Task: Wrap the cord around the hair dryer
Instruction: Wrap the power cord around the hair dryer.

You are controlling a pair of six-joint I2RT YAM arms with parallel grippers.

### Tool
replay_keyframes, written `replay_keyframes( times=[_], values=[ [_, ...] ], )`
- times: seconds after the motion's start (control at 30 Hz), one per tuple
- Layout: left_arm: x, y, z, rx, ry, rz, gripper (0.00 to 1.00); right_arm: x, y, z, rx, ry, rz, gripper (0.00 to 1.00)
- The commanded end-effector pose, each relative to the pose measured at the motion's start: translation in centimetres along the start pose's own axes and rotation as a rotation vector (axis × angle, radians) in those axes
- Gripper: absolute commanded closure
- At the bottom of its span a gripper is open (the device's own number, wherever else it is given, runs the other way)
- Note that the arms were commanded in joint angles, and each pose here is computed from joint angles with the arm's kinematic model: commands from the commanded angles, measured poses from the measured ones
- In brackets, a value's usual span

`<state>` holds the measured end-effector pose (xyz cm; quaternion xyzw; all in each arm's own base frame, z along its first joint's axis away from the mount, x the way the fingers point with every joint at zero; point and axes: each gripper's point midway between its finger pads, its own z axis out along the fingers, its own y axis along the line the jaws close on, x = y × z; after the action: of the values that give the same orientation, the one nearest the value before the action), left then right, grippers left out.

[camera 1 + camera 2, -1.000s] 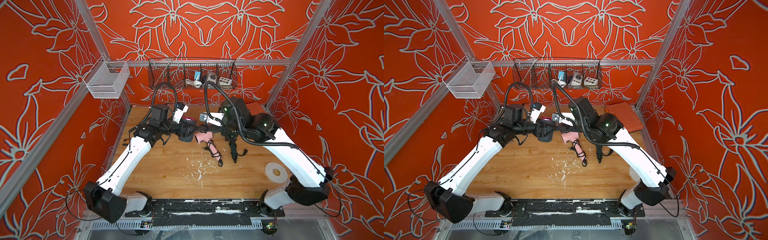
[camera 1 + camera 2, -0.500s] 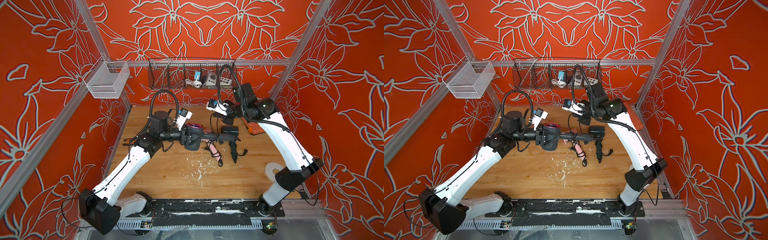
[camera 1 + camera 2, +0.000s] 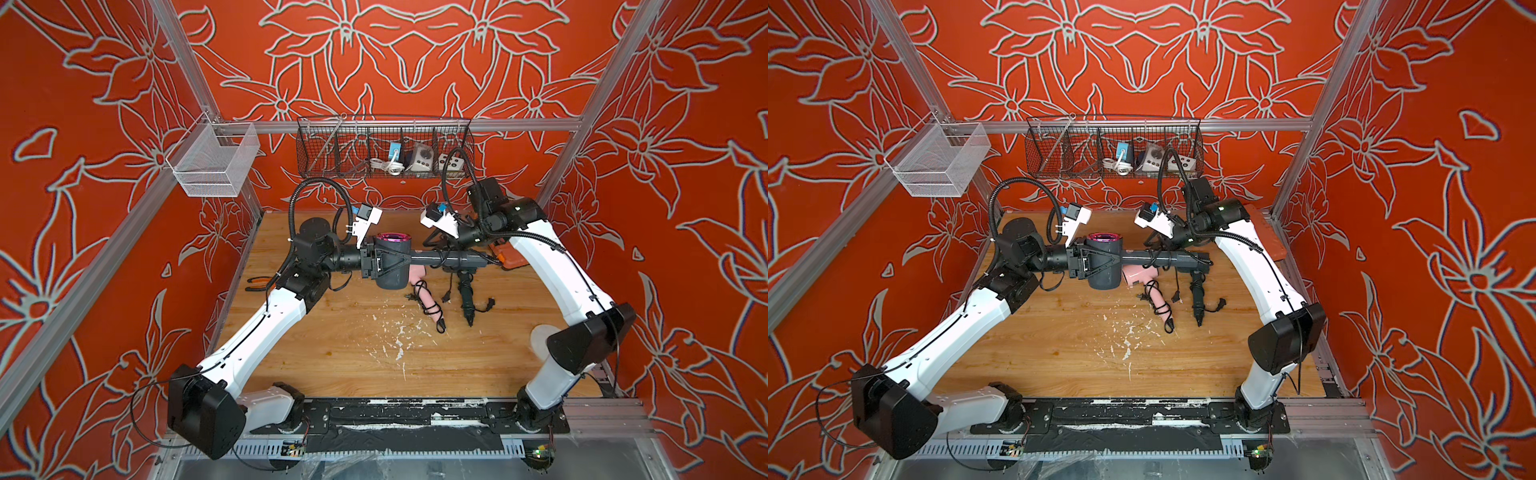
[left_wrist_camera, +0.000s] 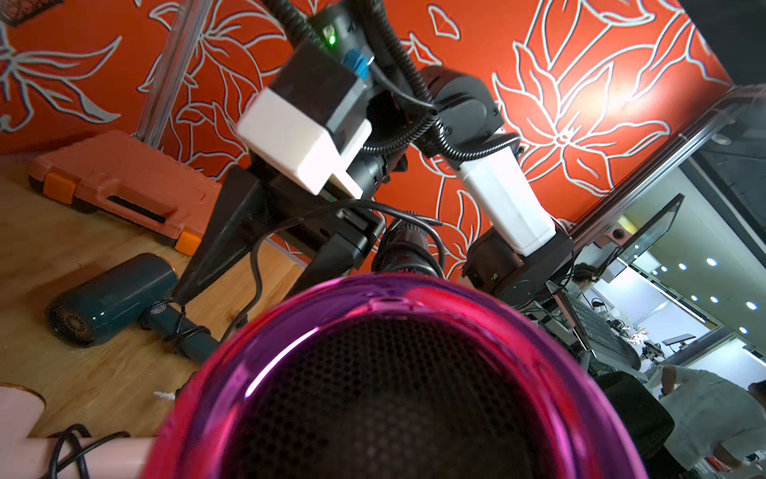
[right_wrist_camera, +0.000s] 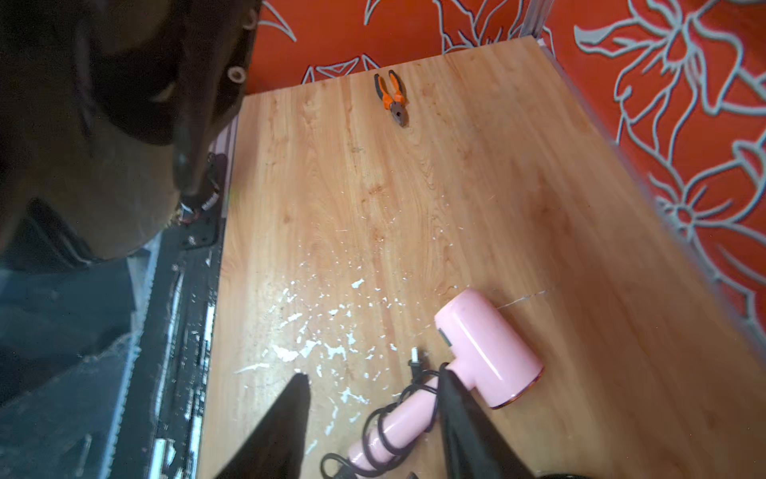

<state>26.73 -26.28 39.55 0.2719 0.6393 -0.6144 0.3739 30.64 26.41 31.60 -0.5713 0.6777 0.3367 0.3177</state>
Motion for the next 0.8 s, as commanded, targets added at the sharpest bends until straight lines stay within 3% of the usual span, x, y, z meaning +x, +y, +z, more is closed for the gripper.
replay_keyframes(
  times=[0.0,0.23,0.47,0.77],
  values=[
    [-3.3,-2.4,-0.8,0.068,-0.078,0.102,1.00,-2.0,0.6,-2.2,0.005,-0.119,-0.023,0.38],
    [-4.8,-2.4,-1.4,0.076,-0.115,0.103,1.00,-3.1,-1.4,-4.9,0.090,-0.235,0.016,0.19],
    [-6.0,-2.1,-2.3,0.072,-0.157,0.091,1.00,-3.1,-1.9,-6.6,0.168,-0.244,0.033,0.02],
    [-8.0,-3.0,-2.9,0.071,-0.190,0.117,1.00,-1.1,-3.2,-6.9,0.277,-0.262,0.069,0.02]
  ],
)
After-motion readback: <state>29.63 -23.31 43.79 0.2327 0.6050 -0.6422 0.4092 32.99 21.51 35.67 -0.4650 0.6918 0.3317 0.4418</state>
